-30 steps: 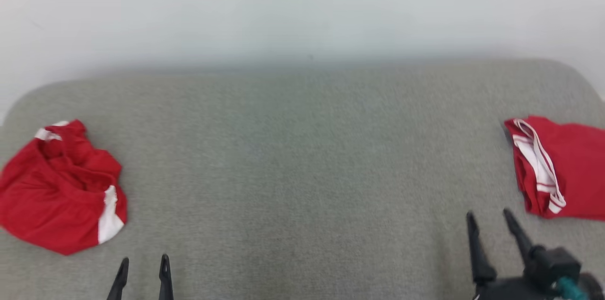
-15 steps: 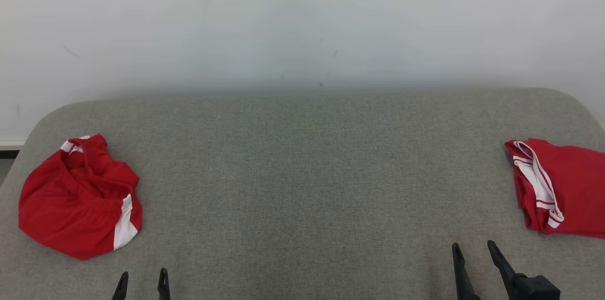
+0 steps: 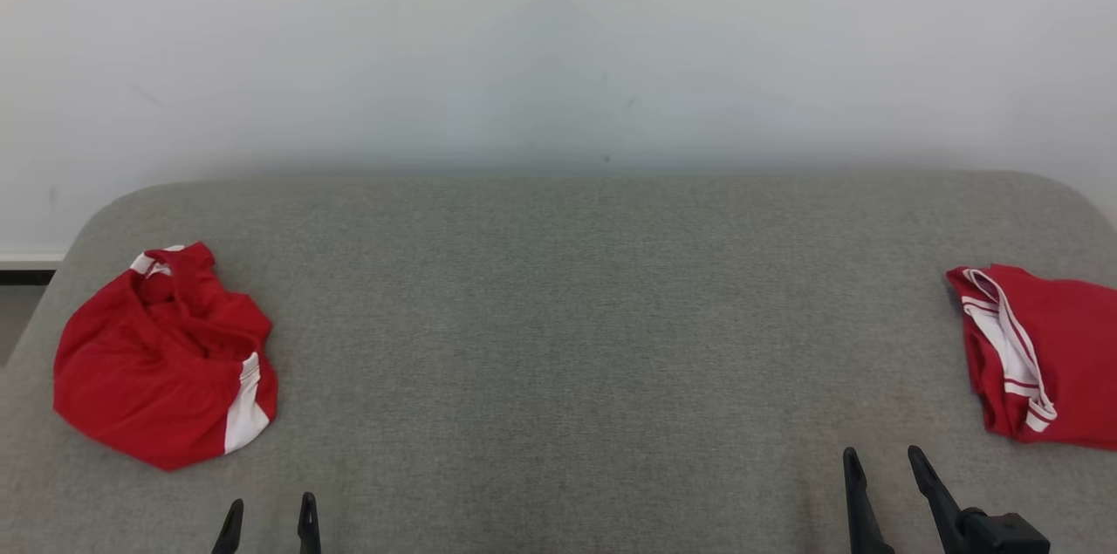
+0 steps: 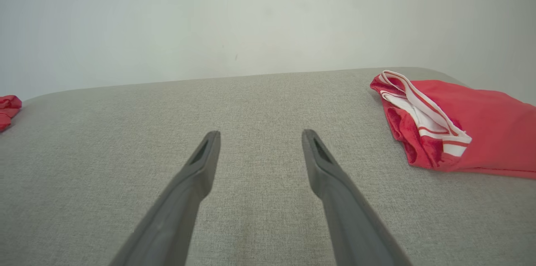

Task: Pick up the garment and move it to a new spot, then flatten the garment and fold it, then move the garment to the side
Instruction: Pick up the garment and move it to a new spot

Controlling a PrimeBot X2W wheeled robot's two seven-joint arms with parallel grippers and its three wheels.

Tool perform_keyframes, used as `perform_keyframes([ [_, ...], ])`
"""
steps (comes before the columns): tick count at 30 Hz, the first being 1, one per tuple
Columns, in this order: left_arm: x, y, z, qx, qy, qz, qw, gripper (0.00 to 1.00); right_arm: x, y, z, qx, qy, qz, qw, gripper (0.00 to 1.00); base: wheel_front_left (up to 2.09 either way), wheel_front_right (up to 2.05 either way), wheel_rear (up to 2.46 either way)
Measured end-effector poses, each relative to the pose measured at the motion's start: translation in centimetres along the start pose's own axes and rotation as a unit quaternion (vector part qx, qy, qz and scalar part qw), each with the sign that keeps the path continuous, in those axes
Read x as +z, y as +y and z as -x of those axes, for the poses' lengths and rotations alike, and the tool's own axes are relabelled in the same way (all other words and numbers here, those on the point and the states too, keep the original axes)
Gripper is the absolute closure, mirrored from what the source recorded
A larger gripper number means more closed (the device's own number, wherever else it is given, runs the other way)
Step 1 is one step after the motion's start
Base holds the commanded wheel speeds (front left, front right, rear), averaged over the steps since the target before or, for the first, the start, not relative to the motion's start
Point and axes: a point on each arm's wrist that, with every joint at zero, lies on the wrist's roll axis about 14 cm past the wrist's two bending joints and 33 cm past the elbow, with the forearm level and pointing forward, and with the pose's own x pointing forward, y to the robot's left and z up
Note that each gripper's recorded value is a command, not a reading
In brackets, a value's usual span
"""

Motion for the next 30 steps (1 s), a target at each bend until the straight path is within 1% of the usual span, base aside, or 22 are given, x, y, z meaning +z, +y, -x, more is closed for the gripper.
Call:
perform_keyframes([
  [4, 0.4, 0.8, 0.5, 0.017, -0.007, 0.004, 1.0, 0.0, 0.2, 0.8, -0.5, 0.014, -0.003, -0.001, 1.0, 0.0, 0.0, 0.0, 0.0],
  [8, 0.7, 1.9, 1.4, 0.038, -0.012, 0.004, 0.999, 0.0, 0.3, 2.7, -1.3, 0.043, -0.005, -0.003, 0.999, 0.0, 0.0, 0.0, 0.0],
  [13, 1.0, 4.4, 3.2, 0.082, -0.018, -0.001, 0.996, 0.0, 0.3, 5.8, -2.5, 0.09, -0.002, -0.006, 0.996, 0.0, 0.0, 0.0, 0.0],
  [17, 0.8, 6.6, 5.6, 0.123, -0.015, -0.004, 0.992, 0.0, 0.1, 8.2, -3.3, 0.125, 0.003, -0.009, 0.992, 0.0, 0.0, 0.0, 0.0],
  [23, 0.9, 9.7, 9.3, 0.185, -0.019, -0.009, 0.983, 0.0, -0.2, 12.2, -4.3, 0.184, 0.008, -0.008, 0.983, 0.0, 0.0, 0.0, 0.0],
  [30, 1.1, 12.9, 13.8, 0.26, -0.023, -0.01, 0.965, 0.0, 0.0, 17.7, -5.2, 0.258, 0.007, -0.006, 0.966, 0.0, 0.0, 0.0, 0.0],
])
